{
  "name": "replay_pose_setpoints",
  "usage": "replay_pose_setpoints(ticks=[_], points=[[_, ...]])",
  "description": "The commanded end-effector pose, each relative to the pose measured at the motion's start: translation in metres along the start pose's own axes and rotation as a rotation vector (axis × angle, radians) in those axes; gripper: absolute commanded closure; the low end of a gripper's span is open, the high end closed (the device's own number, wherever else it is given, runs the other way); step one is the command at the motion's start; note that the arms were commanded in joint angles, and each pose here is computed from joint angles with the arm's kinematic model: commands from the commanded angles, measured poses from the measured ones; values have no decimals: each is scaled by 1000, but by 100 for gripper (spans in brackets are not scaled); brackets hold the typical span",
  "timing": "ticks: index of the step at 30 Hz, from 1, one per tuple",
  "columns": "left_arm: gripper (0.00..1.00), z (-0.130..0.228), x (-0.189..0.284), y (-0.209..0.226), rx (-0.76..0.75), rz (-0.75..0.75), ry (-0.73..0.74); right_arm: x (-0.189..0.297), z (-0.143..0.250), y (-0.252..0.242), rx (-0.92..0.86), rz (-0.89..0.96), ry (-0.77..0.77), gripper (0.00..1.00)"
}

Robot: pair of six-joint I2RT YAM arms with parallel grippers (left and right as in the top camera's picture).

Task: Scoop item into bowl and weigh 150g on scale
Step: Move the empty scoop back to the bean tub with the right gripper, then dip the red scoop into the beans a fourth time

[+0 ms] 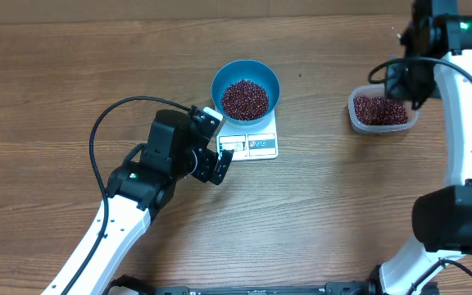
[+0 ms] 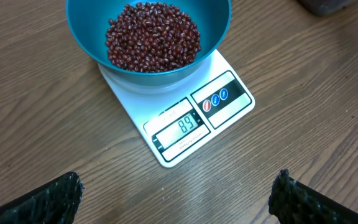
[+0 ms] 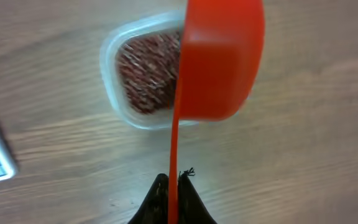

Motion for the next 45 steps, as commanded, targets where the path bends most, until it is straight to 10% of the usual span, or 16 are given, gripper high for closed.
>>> replay_pose_setpoints(ticks=[1,45], points=[[0,-5,2,0,-8,8,-18,-22,3,-10,-32,17,48,96],[0,-5,2,0,-8,8,-18,-139,-8,11,118,-88,247,96]])
Point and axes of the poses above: each gripper's point midway between its finger pads, its own x axis back along the fingers, its own y axis along the line the jaws close on, z = x × y, the point moved 10 cm from there along x, back along the fingers, and after that the axes turned 3 degrees about -x, right-handed, at the moved point
